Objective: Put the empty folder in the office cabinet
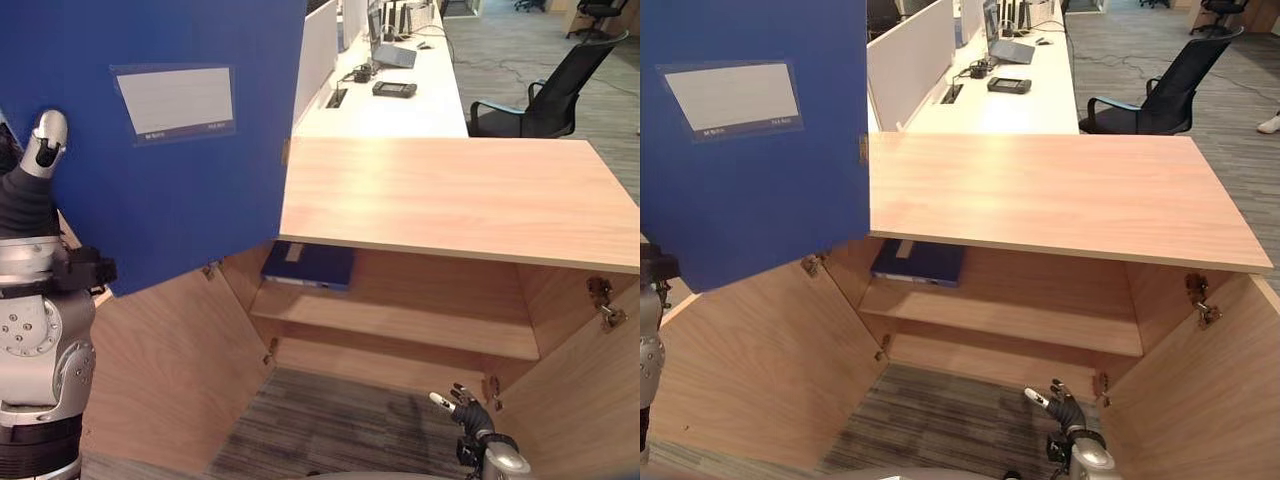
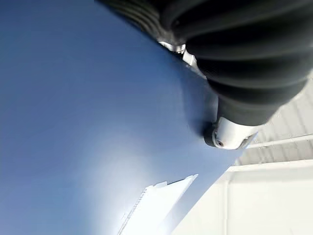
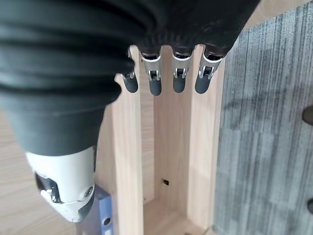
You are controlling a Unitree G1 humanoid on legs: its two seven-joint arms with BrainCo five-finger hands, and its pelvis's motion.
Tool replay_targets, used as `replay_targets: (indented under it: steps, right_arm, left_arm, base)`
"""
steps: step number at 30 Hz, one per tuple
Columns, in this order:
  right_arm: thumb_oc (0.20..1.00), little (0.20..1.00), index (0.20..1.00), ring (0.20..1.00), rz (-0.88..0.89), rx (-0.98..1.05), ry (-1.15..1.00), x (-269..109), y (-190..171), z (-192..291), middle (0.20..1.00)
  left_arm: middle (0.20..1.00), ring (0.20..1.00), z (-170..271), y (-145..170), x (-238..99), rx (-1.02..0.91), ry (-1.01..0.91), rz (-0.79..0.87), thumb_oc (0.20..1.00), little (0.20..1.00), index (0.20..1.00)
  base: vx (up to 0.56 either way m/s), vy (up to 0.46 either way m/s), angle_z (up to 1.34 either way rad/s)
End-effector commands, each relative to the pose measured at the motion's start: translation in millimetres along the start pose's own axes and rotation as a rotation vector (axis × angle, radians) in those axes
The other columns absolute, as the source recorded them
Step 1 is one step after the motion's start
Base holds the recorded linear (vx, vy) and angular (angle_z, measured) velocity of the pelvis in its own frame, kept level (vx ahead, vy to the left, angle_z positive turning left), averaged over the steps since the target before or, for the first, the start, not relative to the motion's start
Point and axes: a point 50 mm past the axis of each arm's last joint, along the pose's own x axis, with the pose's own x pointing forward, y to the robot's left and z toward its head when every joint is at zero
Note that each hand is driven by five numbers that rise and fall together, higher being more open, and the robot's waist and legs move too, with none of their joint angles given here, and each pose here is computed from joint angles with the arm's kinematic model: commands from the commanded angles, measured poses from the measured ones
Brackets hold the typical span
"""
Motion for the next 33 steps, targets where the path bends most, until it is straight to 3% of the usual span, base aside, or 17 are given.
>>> replay_targets:
  steps: [1,4,12,18,33]
  right_arm:
    - [1.000,1.000,1.000,1.000,0.090,-0.021,-0.237,11,17,62,1.000]
    - [1.000,1.000,1.000,1.000,0.165,-0.019,-0.429,0,22,107,1.000]
    - [1.000,1.000,1.000,1.000,0.292,-0.063,-0.606,-20,32,149,1.000]
    - [1.000,1.000,1.000,1.000,0.511,-0.030,-0.758,-46,58,180,1.000]
    - [1.000,1.000,1.000,1.000,0.956,0.013,-0.848,-79,123,211,1.000]
  left_arm:
    - [0.200,0.200,11,-1,9,-0.052,-0.079,-0.004,0.200,0.200,0.200]
    - [0.200,0.200,-3,-13,3,-0.123,-0.010,-0.049,0.200,0.200,0.200]
    - [0.200,0.200,-16,-26,0,-0.199,0.053,-0.104,0.200,0.200,0.200]
    - [0.200,0.200,-26,-40,-7,-0.262,0.102,-0.155,0.200,0.200,0.200]
    - [0.200,0.200,-32,-69,-11,-0.340,0.119,-0.275,0.200,0.200,0.200]
  base:
    - [0.00,0.000,0.00]
    - [0.00,0.000,0.00]
    - [0.00,0.000,0.00]
    - [0.00,0.006,-0.04]
    - [-0.01,0.004,-0.04]
